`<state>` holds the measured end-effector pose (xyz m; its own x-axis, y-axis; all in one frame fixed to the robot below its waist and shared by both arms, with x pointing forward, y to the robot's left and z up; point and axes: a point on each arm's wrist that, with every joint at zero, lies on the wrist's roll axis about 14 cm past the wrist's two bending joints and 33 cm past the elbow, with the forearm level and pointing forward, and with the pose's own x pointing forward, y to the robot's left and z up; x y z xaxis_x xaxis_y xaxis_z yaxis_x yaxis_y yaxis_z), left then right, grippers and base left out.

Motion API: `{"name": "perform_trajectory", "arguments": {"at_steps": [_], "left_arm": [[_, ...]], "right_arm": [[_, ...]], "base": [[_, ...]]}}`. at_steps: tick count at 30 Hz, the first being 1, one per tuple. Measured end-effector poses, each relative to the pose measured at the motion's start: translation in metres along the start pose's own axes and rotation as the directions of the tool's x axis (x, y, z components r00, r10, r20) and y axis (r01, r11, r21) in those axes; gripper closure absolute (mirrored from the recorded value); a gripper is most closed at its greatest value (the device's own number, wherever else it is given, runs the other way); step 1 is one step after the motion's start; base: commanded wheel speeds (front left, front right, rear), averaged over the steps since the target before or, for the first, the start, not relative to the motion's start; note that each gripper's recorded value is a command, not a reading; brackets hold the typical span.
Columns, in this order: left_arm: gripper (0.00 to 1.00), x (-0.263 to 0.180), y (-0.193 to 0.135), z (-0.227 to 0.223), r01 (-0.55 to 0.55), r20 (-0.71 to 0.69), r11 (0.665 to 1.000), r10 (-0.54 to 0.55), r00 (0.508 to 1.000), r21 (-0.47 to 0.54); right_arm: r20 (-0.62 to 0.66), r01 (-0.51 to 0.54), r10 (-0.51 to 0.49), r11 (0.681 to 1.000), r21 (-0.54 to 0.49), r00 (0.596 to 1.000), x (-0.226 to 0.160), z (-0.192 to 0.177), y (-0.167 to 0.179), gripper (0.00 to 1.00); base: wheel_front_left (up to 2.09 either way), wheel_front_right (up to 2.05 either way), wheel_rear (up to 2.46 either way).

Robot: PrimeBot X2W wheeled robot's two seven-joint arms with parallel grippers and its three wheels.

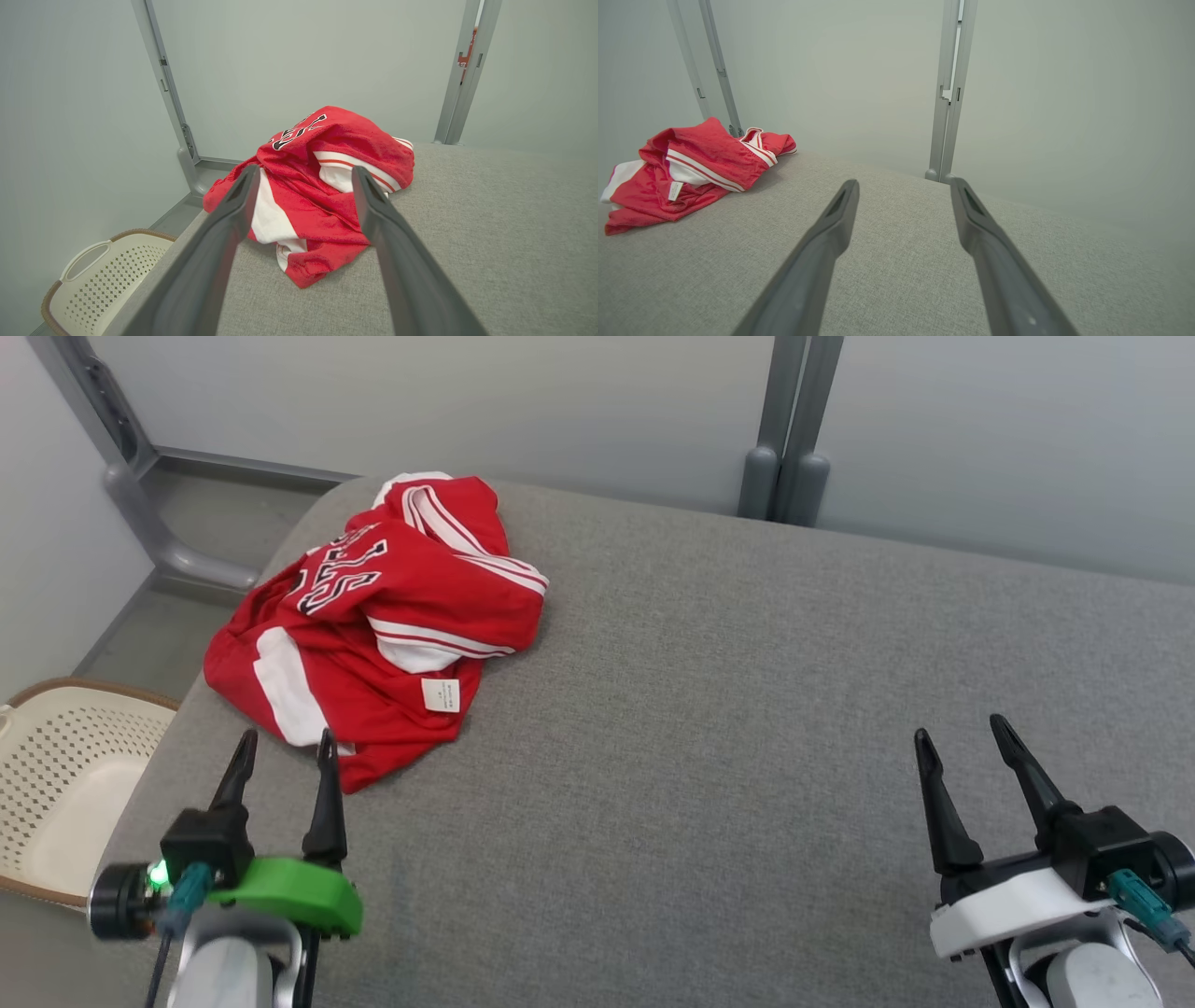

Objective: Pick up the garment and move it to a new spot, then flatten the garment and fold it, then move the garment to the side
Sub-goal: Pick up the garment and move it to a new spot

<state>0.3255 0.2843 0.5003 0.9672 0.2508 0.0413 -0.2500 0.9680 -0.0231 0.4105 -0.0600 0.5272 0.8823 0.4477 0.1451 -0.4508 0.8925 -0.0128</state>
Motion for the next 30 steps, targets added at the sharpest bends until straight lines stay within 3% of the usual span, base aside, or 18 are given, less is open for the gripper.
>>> {"name": "perform_trajectory", "arguments": {"at_steps": [6, 11, 19, 20, 21, 22, 26, 30], "left_arm": [[0.00, 0.063, -0.027, 0.006, 0.111, -0.030, 0.992, -0.109, 0.994, 0.061], [0.00, 0.121, -0.037, -0.008, 0.186, -0.192, 0.970, -0.155, 0.969, 0.158], [0.00, 0.166, -0.050, -0.066, 0.313, -0.477, 0.917, -0.165, 0.863, 0.248], [0.13, 0.168, -0.050, -0.075, 0.331, -0.513, 0.906, -0.159, 0.844, 0.265], [0.71, 0.169, -0.049, -0.083, 0.341, -0.540, 0.900, -0.151, 0.828, 0.271], [1.00, 0.168, -0.051, -0.092, 0.353, -0.567, 0.897, -0.151, 0.810, 0.266], [1.00, 0.172, -0.063, -0.113, 0.392, -0.616, 0.884, -0.163, 0.770, 0.256], [1.00, 0.182, -0.081, -0.102, 0.406, -0.561, 0.883, -0.218, 0.798, 0.235]], "right_arm": [[-0.002, -0.026, 0.026, 1.000, 0.013, 1.000, 0.017, -0.009, 0.001, 0.00], [-0.003, -0.051, 0.051, 0.998, 0.027, 0.999, 0.035, -0.019, 0.000, 0.00], [-0.035, -0.040, 0.042, 0.998, 0.052, 0.998, 0.041, -0.038, -0.008, 0.00], [-0.049, -0.030, 0.032, 0.998, 0.056, 0.998, 0.038, -0.042, -0.011, 0.00], [-0.059, -0.020, 0.024, 0.998, 0.063, 0.998, 0.035, -0.046, -0.013, 0.00], [-0.069, -0.006, 0.011, 0.998, 0.068, 0.998, 0.033, -0.049, -0.016, 0.00], [-0.094, 0.058, -0.050, 0.996, 0.075, 0.994, 0.022, -0.055, -0.032, 0.00], [-0.112, 0.113, -0.105, 0.991, 0.073, 0.988, 0.009, -0.057, -0.043, 0.00]], "base": [[0.00, 0.00, 0.00], [0.00, 0.00, 0.00], [0.00, 0.00, 0.00], [0.00, 0.00, 0.00], [0.00, 0.00, 0.00], [0.00, 0.00, 0.00], [0.00, 0.00, 0.00], [0.00, 0.00, 0.00]]}}
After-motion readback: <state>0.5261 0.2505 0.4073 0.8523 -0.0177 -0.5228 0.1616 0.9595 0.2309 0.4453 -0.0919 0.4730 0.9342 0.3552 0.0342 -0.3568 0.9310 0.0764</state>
